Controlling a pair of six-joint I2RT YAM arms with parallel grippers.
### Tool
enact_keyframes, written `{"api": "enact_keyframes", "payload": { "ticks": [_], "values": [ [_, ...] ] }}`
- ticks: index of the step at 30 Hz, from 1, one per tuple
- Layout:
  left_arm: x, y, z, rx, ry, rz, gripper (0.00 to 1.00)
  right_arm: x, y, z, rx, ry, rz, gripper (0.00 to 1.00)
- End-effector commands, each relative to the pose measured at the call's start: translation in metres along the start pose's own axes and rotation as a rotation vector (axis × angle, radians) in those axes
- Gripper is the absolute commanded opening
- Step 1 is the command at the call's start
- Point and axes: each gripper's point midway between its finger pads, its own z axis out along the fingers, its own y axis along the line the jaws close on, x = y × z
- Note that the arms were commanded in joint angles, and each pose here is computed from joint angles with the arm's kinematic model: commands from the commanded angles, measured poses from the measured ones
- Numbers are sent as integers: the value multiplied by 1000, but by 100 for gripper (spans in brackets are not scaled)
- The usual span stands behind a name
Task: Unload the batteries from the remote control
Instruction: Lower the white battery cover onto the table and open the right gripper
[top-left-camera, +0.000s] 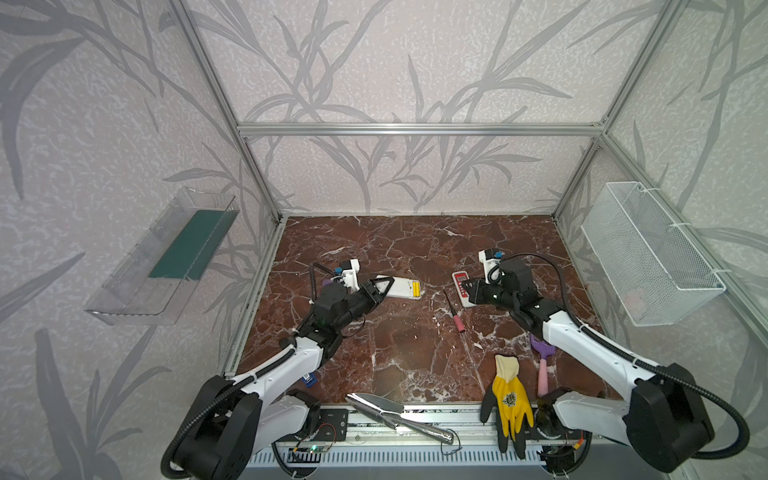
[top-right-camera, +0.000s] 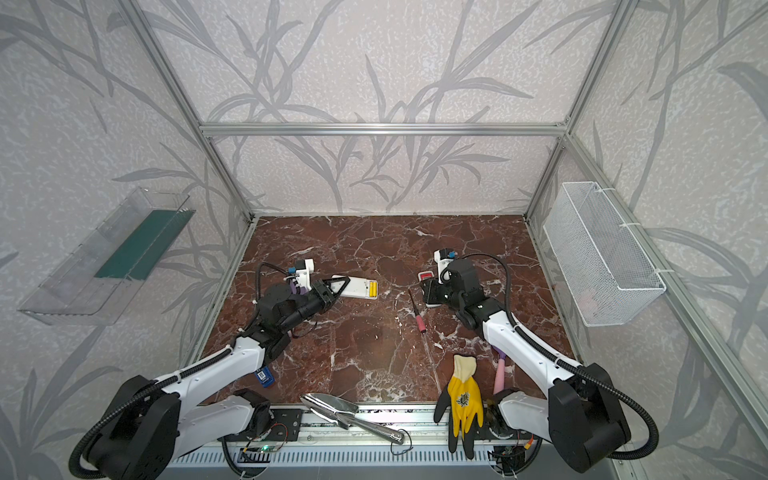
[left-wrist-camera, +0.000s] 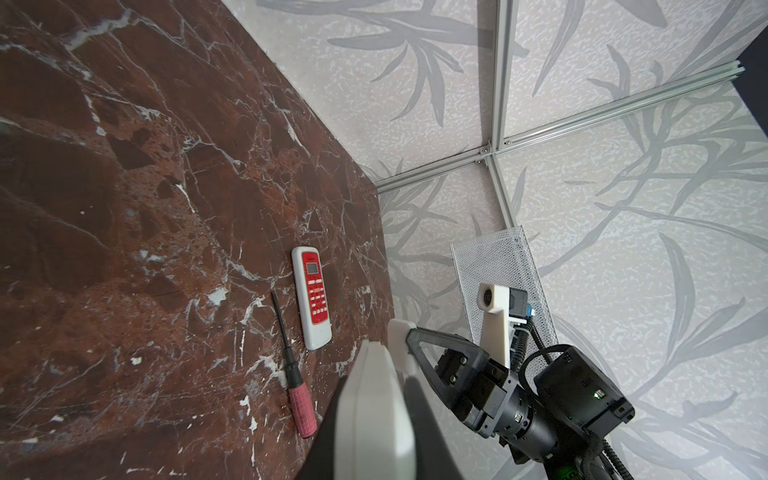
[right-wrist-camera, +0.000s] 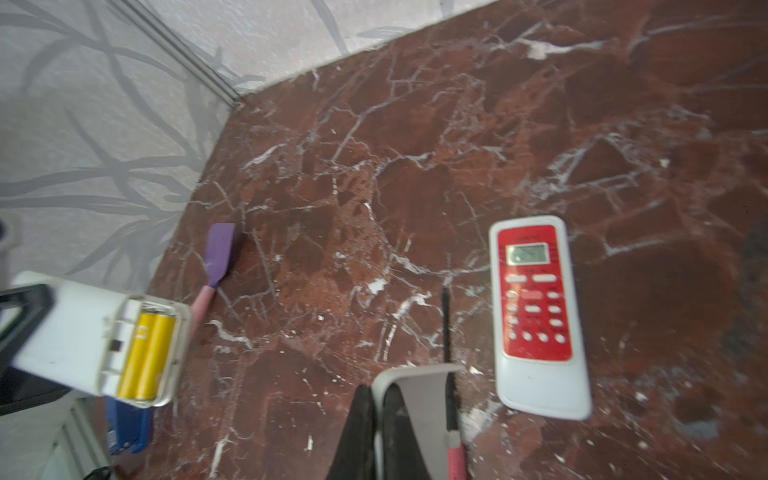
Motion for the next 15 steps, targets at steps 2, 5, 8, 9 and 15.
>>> {"api": "enact_keyframes", "payload": {
  "ticks": [2,5,8,9,15],
  "values": [
    [-6,-6,-3,-5,-18,47,0,24,-63,-3,284,6,-8,0],
    [-6,-6,-3,-13,-16,50,0,43,-88,-1,377,32,29,0],
    [-6,-5,-2,-16,-14,51,0,57,-105,3,444,62,49,0],
    [-6,-5,-2,-18,-12,51,0,60,-109,5,461,70,58,0],
    [-7,-4,-1,-21,-15,49,0,76,-124,15,509,117,93,0]
  ]
}}
